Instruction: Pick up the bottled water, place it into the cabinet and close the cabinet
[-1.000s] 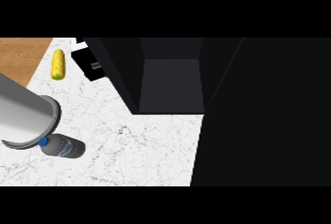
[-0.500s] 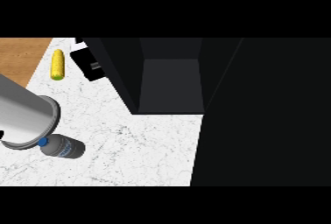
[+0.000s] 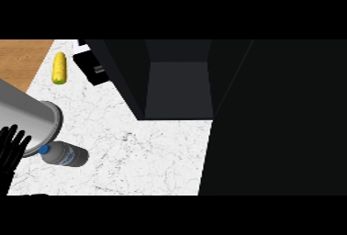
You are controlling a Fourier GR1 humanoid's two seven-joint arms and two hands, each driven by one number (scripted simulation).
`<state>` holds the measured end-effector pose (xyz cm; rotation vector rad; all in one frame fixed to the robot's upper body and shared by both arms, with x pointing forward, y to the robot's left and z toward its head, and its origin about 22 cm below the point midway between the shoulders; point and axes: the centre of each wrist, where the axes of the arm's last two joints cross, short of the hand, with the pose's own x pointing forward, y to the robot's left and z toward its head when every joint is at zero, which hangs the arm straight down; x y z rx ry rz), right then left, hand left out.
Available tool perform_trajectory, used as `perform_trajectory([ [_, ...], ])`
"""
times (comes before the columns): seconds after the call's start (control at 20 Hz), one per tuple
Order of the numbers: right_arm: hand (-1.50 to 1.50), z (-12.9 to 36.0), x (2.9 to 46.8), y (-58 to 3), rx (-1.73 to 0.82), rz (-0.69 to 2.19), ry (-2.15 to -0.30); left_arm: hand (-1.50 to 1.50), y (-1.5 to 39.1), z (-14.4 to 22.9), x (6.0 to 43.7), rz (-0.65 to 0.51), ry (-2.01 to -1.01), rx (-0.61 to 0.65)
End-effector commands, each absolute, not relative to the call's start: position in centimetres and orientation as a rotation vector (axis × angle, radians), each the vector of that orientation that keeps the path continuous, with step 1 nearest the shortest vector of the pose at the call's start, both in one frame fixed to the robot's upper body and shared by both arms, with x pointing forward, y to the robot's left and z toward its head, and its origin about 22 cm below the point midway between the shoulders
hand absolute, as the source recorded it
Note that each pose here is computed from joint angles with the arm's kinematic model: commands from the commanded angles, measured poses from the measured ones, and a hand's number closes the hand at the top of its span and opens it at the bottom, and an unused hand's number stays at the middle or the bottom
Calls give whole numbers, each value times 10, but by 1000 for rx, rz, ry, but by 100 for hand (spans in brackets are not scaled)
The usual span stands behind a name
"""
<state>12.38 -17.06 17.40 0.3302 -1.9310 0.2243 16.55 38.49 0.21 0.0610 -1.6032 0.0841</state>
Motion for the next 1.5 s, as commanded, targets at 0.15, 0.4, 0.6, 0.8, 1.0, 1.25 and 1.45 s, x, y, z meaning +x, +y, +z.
perform_trajectory([
  [0.15, -150, 201, 100, -176, 239, 210, -1979, -150, 392, -47, 168, 87, -1550, 49],
  [0.4, -150, 188, 122, -180, 206, 237, -2006, -150, 405, -65, 185, 109, -1552, 44],
  [0.6, -150, 190, 108, -179, 249, 247, -1997, -150, 396, -95, 191, 99, -1557, 24],
  [0.8, -150, 197, 105, -174, 234, 235, -2006, -150, 403, -103, 198, 114, -1542, 28],
  [1.0, -150, 189, 101, -175, 244, 257, -1992, -150, 390, -127, 193, 130, -1584, 50],
  [1.25, -150, 191, 90, -180, 245, 223, -1987, -150, 394, -140, 189, 193, -1601, 53],
  [1.45, -150, 177, 95, -174, 248, 249, -1987, -150, 396, -138, 206, 223, -1631, 41],
])
